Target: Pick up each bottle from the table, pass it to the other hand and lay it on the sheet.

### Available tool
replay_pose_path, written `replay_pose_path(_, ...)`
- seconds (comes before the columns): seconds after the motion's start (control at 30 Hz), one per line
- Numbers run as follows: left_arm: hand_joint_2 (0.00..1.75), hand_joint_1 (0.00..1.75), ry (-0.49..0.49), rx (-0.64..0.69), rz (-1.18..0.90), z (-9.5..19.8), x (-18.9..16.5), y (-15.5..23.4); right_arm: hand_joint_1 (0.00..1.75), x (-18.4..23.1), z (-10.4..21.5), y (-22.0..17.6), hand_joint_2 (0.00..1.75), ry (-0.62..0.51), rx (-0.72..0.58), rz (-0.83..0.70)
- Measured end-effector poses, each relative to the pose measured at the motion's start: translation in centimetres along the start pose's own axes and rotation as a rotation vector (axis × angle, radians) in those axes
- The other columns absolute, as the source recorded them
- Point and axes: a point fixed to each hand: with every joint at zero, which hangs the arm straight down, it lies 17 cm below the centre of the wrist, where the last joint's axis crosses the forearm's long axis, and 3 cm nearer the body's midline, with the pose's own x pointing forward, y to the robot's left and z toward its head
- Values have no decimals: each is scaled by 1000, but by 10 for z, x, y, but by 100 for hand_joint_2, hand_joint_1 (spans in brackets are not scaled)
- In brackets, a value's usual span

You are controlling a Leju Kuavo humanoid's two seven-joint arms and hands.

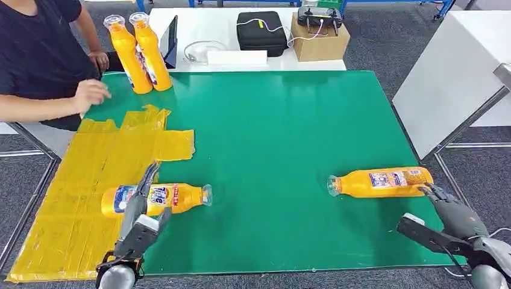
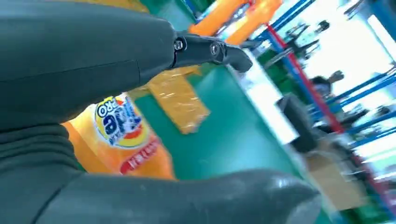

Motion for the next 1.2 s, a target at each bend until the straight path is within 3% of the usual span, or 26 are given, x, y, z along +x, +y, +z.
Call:
replay_pose_path(0.13,0,0,-35,20,14,-1,19,6,0,0,-10,-17,175,16,-80,-8)
replay_pose_path(0.57,0,0,-85,51,26,-1,41,14,0,4,-25,-28,175,40,-128,-34)
replay_pose_path(1.2,0,0,-218,44,95,-6,95,4,0,7,-64,-2,175,66,-33,-29)
